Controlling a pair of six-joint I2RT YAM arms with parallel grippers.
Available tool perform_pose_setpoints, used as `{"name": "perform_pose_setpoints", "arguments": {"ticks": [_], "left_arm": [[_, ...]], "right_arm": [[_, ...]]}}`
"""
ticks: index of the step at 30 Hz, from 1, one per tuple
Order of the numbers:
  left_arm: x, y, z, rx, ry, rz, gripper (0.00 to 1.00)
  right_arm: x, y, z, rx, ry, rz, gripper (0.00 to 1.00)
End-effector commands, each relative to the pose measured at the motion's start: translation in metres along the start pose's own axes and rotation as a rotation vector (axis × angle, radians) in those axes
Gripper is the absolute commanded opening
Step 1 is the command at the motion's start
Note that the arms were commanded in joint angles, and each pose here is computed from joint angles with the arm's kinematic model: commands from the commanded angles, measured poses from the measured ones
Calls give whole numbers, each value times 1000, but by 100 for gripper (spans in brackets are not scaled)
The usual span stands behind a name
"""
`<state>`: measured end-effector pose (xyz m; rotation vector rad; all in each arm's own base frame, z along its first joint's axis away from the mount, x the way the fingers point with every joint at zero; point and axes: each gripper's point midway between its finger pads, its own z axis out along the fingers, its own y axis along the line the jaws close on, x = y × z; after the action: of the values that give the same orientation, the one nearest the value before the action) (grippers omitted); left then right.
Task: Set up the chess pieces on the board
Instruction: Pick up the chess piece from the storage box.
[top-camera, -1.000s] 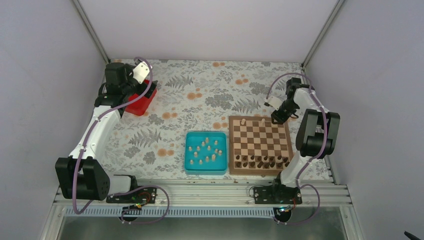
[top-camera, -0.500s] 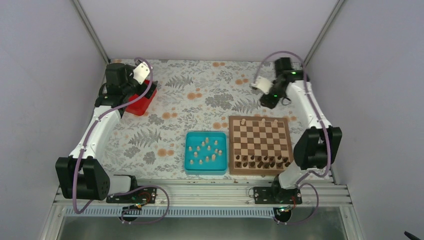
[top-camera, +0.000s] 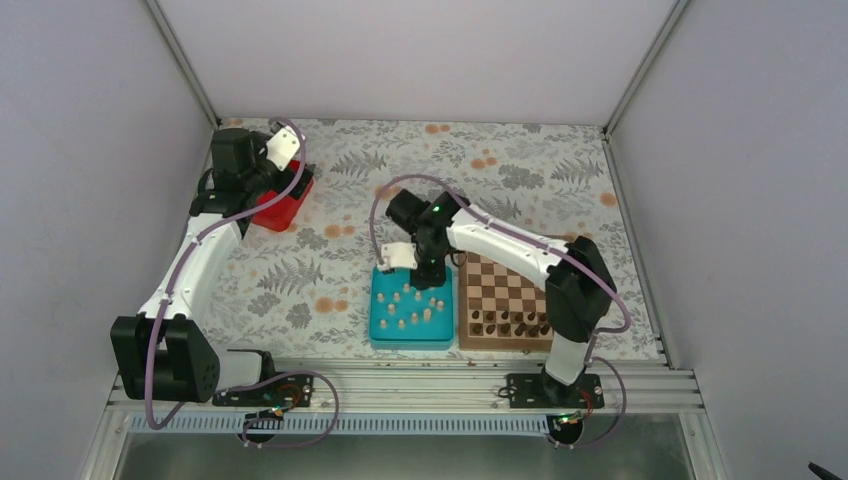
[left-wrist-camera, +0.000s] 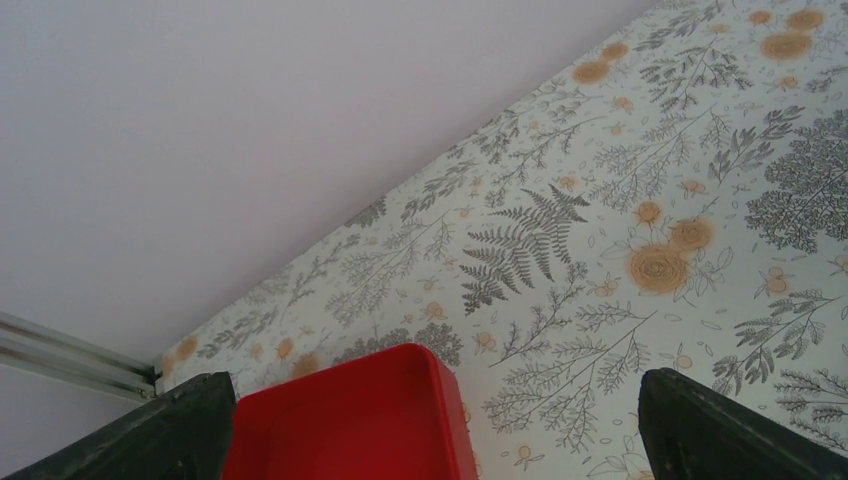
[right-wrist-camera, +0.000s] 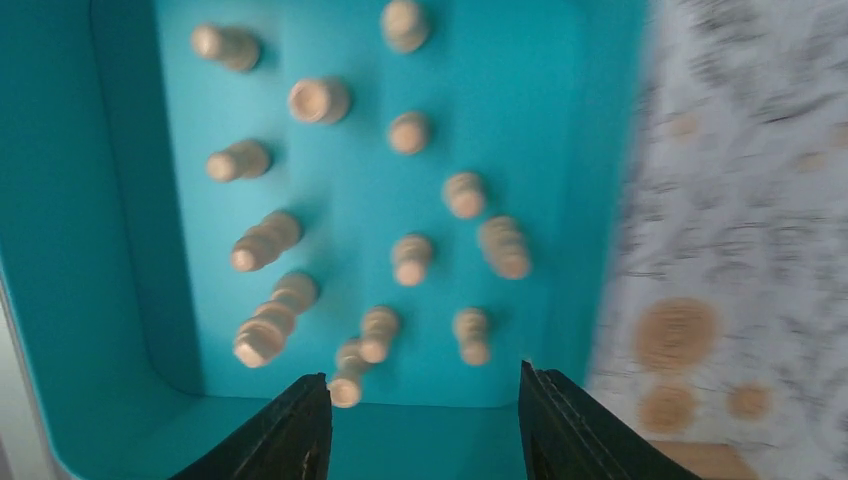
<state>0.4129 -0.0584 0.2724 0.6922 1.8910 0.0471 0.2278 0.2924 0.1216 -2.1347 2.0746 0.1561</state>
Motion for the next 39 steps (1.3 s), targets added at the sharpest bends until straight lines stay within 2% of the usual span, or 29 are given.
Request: {"name": "perform_pose_setpoints", "arguments": {"ticks": [1,8,15,22,30,39], "left_arm": [[-3,-1,-5,-2,-25,-2,100],[-6,-4,-5,14,-39,0,100],[-6,-5,-5,22,-37,-4,100],[-4,-5,-5,18,-30,-3,100],[-4,-7,-3,37,-37,-4,100],[-6,-8,-4,39,-42,0,100]], "right_arm": [[14,33,24,-84,77,-24,51],[21,56,38,-97,67,-55,59],[22,63,46,-106,71,-67,58],[20,67,56,-124,84,-78,54],[24,72,60,-133,100,-77,44],[20,72,61,-133,88,-78,41]]}}
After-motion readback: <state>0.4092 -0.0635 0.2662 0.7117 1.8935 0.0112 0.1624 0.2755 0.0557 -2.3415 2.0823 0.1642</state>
